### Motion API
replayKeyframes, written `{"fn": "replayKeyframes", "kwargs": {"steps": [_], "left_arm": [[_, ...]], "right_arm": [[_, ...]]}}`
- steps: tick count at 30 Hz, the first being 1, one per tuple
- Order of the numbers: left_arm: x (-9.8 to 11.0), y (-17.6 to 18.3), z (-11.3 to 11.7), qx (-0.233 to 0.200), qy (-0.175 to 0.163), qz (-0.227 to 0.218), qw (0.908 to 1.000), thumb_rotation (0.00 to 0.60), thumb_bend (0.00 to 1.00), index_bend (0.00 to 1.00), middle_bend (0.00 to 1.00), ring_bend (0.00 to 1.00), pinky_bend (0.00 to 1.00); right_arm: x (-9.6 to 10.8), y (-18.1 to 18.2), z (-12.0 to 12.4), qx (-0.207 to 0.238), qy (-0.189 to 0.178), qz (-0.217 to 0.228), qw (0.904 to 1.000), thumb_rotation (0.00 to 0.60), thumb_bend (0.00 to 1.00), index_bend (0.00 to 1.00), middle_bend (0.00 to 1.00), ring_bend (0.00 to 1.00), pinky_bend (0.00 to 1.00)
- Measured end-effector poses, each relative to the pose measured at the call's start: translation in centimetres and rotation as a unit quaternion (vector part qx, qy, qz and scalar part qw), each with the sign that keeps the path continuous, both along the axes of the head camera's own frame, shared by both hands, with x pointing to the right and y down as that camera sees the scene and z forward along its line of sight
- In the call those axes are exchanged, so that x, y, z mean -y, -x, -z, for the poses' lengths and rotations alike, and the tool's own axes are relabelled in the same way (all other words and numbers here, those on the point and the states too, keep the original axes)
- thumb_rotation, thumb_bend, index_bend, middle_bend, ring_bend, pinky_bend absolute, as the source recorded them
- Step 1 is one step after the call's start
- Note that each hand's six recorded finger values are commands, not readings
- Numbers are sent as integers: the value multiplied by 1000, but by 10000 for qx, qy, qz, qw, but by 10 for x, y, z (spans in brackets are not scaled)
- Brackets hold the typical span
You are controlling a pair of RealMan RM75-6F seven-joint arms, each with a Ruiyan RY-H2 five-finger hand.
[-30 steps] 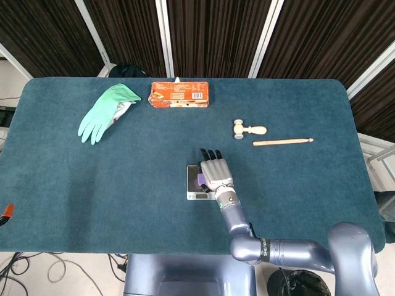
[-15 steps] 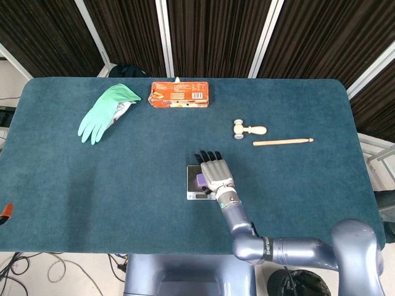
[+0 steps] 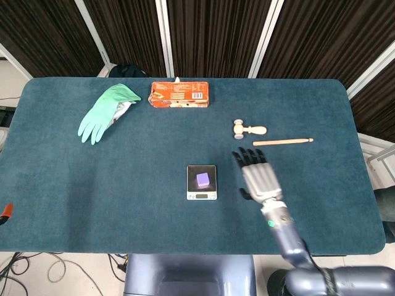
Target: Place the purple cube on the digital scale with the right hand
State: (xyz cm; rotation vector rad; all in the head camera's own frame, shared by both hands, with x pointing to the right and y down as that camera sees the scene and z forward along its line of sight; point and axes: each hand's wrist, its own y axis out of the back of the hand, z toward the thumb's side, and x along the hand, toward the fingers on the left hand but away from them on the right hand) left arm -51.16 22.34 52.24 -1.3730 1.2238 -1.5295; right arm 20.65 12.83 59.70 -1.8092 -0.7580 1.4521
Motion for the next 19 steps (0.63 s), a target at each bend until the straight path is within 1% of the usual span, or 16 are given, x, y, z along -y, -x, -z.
{"fn": "replayKeyframes", "kwargs": {"steps": [4, 8, 11, 15, 17, 19], "left_arm": [[0, -2, -1, 12, 9, -22, 10000, 600, 263, 102, 0, 0, 0], [-1, -3, -3, 33, 23, -36, 10000, 600, 264, 102, 0, 0, 0], [-1, -1, -5, 45, 75, -10, 10000, 600, 264, 102, 0, 0, 0], [1, -1, -6, 44, 56, -17, 10000, 600, 263, 102, 0, 0, 0], [1, 0, -6, 38, 52, -15, 10000, 600, 263, 102, 0, 0, 0], [1, 0, -6, 37, 45, -21, 10000, 600, 263, 102, 0, 0, 0]], "right_arm": [[-22, -48, 21, 41, -464, -112, 9989, 600, 353, 0, 0, 0, 0], [-59, -107, 46, 64, -919, -399, 9949, 600, 354, 0, 0, 0, 0], [-86, -143, 61, 30, -1205, -552, 9912, 600, 353, 0, 0, 0, 0], [-113, -169, 68, -77, -1347, -472, 9897, 600, 354, 0, 0, 0, 0], [-122, -177, 70, -141, -1414, -479, 9887, 600, 354, 0, 0, 0, 0], [-125, -179, 71, -168, -1487, -473, 9876, 600, 353, 0, 0, 0, 0]]}}
